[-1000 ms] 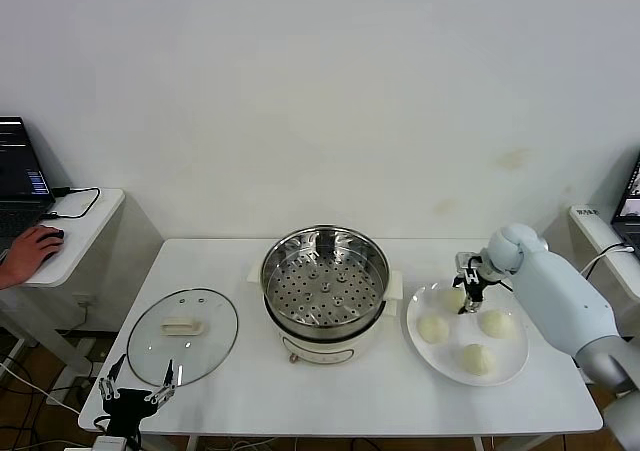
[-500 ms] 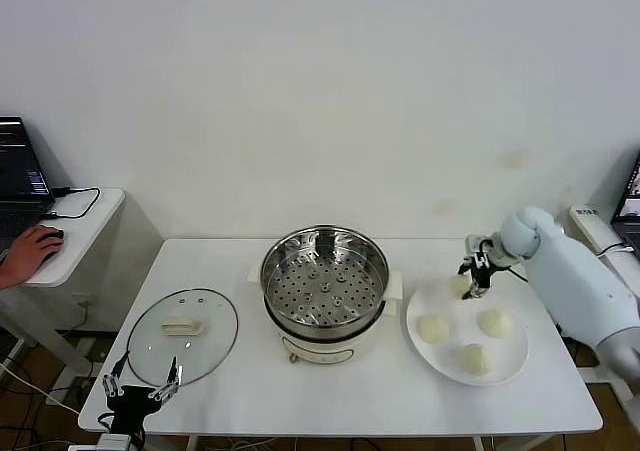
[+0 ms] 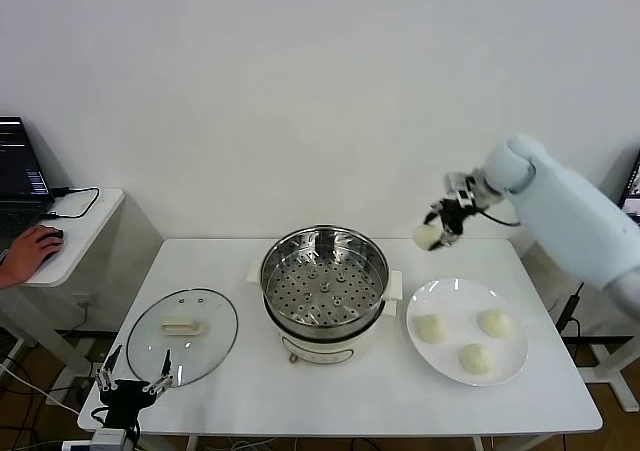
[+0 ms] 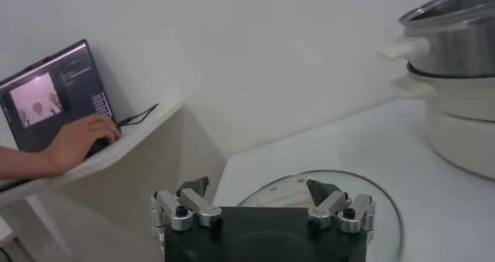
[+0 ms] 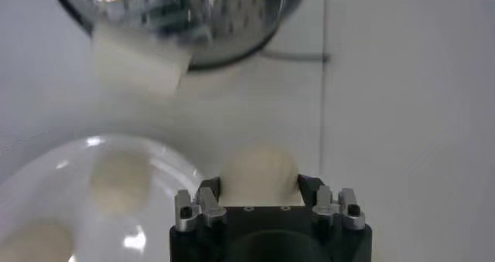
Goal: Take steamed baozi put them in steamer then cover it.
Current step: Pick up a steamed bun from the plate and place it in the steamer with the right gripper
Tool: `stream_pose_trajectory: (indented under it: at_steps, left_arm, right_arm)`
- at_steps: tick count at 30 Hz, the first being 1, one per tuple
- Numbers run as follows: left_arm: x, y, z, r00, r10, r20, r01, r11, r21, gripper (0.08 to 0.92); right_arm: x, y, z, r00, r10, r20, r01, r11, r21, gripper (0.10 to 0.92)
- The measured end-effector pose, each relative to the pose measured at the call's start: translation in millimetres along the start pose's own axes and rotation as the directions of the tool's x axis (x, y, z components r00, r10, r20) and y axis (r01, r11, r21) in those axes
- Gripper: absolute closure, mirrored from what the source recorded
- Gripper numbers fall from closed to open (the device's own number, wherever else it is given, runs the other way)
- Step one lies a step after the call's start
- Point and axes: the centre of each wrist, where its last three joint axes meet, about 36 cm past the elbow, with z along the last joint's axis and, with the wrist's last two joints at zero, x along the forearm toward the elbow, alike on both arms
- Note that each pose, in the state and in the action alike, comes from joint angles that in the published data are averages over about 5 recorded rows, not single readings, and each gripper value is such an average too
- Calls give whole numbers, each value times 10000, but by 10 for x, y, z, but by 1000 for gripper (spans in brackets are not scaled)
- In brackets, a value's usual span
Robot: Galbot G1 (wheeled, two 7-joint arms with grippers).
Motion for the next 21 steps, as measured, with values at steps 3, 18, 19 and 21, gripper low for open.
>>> stream_pose_trajectory:
  at_steps: [3,18,19,21]
  left_arm:
    - [-1,9,-18,10000,-39,25,39,10000,31,177]
    - [34,29,1,9999,-124,-106,125,9999,29,177]
    - [37,27,4,9999,-125,-119,126,9999,28,177]
    - [43,25,6,9998,-123,-134,124,9999,23,177]
  right_arm:
    - [11,-179,-258,9986,-315,428,274,9952,938,394]
    - [-331,-547,-1559,9900,-1406,108,1038,7787,6187,386]
    - [-370,-550,-1616,9898,-1421,-30,1108,7585,6422,386]
    - [-452,-552,-1710,9889,-1456,-303,1270,7209,6813,386]
